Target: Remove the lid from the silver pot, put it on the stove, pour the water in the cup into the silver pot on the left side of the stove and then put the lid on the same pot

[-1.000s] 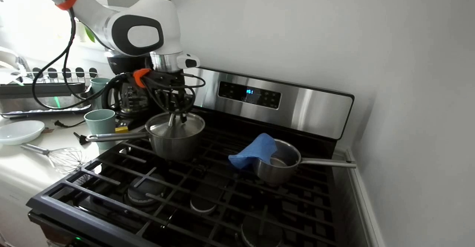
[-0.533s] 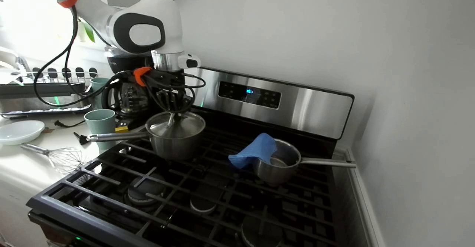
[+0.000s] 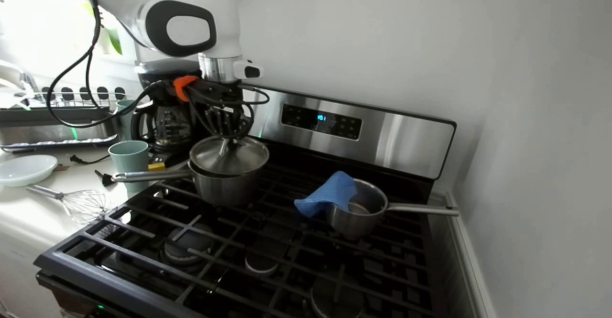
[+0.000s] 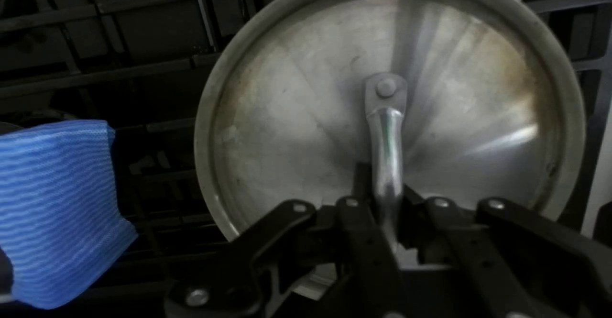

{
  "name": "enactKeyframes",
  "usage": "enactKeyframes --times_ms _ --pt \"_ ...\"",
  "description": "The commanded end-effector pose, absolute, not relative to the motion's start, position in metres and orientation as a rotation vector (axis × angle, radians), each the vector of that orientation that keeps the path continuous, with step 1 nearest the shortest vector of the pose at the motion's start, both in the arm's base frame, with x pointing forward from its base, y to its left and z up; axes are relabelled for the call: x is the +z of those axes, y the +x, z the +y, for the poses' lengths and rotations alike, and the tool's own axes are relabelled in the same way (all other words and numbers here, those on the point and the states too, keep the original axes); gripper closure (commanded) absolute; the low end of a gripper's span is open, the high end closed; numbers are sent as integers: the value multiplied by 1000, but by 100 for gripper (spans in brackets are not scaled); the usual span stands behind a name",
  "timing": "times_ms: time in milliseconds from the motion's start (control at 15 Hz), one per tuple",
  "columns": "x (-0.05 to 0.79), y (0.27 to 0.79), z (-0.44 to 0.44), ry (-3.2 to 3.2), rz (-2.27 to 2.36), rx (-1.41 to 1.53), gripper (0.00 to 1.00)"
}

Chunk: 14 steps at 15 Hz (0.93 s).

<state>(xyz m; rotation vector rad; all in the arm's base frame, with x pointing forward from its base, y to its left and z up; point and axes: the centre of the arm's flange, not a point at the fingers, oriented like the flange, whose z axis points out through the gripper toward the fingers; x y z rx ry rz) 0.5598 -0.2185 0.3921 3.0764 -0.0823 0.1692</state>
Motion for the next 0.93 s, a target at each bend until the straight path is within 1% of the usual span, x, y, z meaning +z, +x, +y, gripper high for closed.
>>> enactKeyframes --times_ms 0,267,333,400,533,600,733,867 --pt "430 537 -234 3061 -129 201 98" --pt "447 507 -264 3051 -295 211 98" --pt "437 530 -258 3051 -218 223 98" --pt "439 526 -264 3049 -233 224 92" --pt "437 526 -264 3051 -231 218 92" --pt "435 528 -261 3053 -224 213 98" --pt "434 533 -277 3038 -326 202 98" --pt "435 525 -299 3017 -441 208 98"
